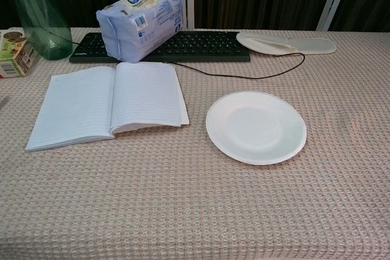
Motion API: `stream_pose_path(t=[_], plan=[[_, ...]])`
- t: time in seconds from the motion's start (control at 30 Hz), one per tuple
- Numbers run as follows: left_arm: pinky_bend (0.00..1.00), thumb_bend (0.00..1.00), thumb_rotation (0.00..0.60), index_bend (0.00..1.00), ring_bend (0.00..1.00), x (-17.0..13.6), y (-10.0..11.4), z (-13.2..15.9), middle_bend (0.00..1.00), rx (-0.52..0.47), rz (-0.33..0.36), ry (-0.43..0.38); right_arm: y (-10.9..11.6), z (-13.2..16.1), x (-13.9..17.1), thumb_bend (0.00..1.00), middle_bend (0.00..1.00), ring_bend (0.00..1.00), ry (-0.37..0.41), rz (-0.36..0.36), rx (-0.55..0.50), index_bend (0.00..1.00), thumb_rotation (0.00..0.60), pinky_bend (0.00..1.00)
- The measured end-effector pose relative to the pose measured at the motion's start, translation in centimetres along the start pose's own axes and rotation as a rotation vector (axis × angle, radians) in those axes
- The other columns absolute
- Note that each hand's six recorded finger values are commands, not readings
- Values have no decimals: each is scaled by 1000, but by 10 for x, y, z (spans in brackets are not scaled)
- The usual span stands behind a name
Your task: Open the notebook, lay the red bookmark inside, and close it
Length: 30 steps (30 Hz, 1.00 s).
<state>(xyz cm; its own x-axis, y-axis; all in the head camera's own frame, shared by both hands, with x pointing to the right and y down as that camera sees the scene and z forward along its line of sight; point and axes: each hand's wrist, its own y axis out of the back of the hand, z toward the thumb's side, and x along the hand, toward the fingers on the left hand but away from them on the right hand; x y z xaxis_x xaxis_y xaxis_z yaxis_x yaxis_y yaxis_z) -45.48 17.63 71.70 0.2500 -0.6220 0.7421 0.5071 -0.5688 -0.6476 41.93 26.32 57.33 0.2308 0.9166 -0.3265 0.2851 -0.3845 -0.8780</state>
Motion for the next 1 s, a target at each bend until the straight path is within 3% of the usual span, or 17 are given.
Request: stream_pose_path(t=[0.5, 0.8, 1.0], plan=[[81, 309, 600, 420, 12, -1, 19, 1, 11, -14, 34, 0, 0, -1, -2, 207, 207, 100, 3, -1, -5, 307, 600, 193], [81, 313, 600, 413, 12, 1, 47, 7, 11, -1, 93, -15, -2, -4, -2, 207, 207, 101, 0, 1, -13, 307, 600, 193], [81, 407, 600, 439, 12, 8, 61, 21, 29, 31, 99, -51, 0, -7, -1, 206, 206, 101, -5, -3, -19, 307, 600, 193]])
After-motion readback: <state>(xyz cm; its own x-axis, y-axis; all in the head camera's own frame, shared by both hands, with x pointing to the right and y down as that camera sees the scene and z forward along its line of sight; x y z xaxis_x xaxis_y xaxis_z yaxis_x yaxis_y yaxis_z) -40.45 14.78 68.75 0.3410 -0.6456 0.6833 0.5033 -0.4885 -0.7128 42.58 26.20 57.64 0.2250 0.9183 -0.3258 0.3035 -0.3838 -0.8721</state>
